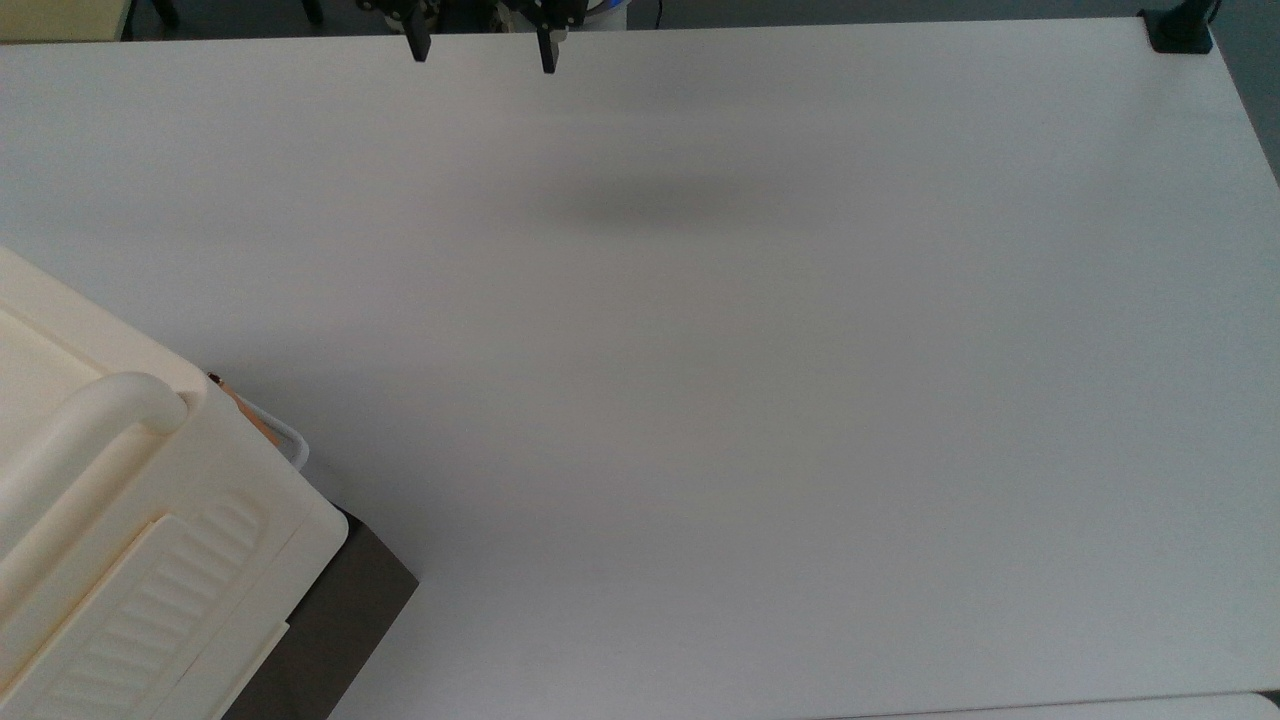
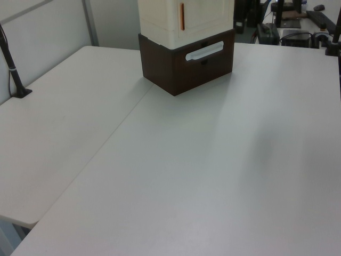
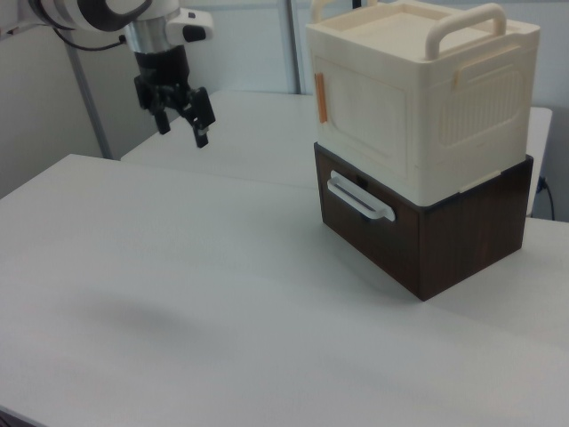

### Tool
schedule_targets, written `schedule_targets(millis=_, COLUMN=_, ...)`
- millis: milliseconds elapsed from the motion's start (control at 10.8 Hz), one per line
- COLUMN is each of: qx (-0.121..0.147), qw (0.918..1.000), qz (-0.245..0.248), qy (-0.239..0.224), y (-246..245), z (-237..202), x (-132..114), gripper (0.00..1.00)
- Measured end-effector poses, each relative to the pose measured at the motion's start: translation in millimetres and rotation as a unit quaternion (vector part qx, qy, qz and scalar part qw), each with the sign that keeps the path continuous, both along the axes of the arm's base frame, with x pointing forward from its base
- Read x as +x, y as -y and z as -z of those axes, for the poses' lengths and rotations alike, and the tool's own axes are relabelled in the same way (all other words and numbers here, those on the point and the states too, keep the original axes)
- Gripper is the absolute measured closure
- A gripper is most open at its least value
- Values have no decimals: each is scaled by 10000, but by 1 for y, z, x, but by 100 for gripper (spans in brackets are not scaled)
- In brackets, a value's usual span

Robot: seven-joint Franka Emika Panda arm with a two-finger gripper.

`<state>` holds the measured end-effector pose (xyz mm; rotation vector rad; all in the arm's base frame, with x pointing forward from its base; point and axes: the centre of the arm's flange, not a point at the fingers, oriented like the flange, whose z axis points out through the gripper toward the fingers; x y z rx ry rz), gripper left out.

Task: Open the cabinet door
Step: 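Move the open gripper toward the orange tab on the cream cabinet door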

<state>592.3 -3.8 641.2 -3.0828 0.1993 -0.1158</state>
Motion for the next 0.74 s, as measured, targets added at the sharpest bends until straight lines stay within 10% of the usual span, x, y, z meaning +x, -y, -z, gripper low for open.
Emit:
schedule_targets(millis=278, qx=-8, qw=9933, qz=423, qy=1077, y=23, z=-11, x=28, gripper=0)
schedule_targets(millis=741, qx=-137, qw=9567, qz=1196, qy=2652, y=56, z=9, x=84, gripper=0)
